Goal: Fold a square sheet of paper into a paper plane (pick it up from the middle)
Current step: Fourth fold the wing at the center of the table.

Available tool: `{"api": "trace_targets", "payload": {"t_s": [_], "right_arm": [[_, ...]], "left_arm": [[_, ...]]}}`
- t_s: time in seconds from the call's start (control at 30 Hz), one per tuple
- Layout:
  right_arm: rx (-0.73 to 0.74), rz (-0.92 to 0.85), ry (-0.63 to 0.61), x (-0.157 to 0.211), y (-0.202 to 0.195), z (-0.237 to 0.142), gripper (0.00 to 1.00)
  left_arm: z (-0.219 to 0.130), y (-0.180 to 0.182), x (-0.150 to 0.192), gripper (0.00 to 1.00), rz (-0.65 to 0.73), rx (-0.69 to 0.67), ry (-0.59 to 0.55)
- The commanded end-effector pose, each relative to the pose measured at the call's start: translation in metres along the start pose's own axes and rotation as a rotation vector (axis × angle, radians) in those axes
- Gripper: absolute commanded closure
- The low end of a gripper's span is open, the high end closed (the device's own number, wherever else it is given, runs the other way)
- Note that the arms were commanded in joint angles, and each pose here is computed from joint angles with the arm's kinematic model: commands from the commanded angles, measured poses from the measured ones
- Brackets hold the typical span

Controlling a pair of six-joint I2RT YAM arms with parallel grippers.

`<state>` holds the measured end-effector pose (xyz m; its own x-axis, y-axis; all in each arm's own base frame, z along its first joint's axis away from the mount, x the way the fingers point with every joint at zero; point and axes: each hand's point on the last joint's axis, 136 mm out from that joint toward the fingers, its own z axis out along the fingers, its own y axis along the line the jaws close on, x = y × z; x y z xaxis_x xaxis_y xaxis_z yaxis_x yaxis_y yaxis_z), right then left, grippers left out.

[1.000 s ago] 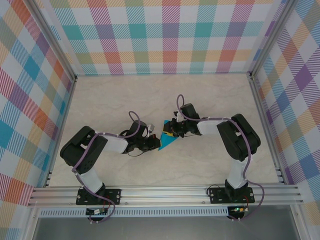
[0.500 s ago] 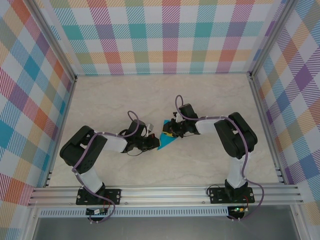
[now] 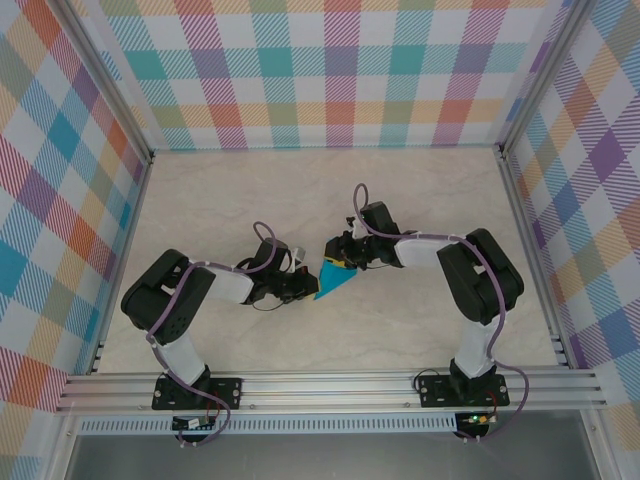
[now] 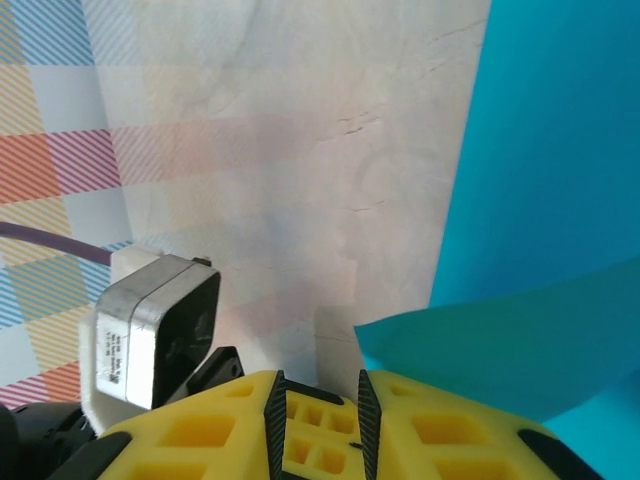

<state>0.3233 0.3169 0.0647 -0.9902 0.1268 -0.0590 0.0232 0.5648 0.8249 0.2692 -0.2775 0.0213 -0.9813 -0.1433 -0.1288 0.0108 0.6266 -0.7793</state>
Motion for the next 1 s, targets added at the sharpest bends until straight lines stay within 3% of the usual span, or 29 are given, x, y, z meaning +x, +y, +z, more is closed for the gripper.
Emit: {"api": "trace_targets", "payload": {"t_s": [0.0,0.33,0.97], "right_arm": [[-0.029,-0.001,0.03,0.007,0.0,0.004,0.72],[-0.043,0.007,0.069,0.006,-0.002,0.017,0.72],[0.11,0.081,0.071,0.009,-0.051,0.031,0.73]], "left_arm": [[0.002,0.006,-0.003,1.0,-0.029,-0.005,-0.011],[0.004,0.01,-0.001,1.0,-0.034,-0.021,0.007],[0.004,0.016,0.004,1.0,-0.021,-0.058,0.035]]}}
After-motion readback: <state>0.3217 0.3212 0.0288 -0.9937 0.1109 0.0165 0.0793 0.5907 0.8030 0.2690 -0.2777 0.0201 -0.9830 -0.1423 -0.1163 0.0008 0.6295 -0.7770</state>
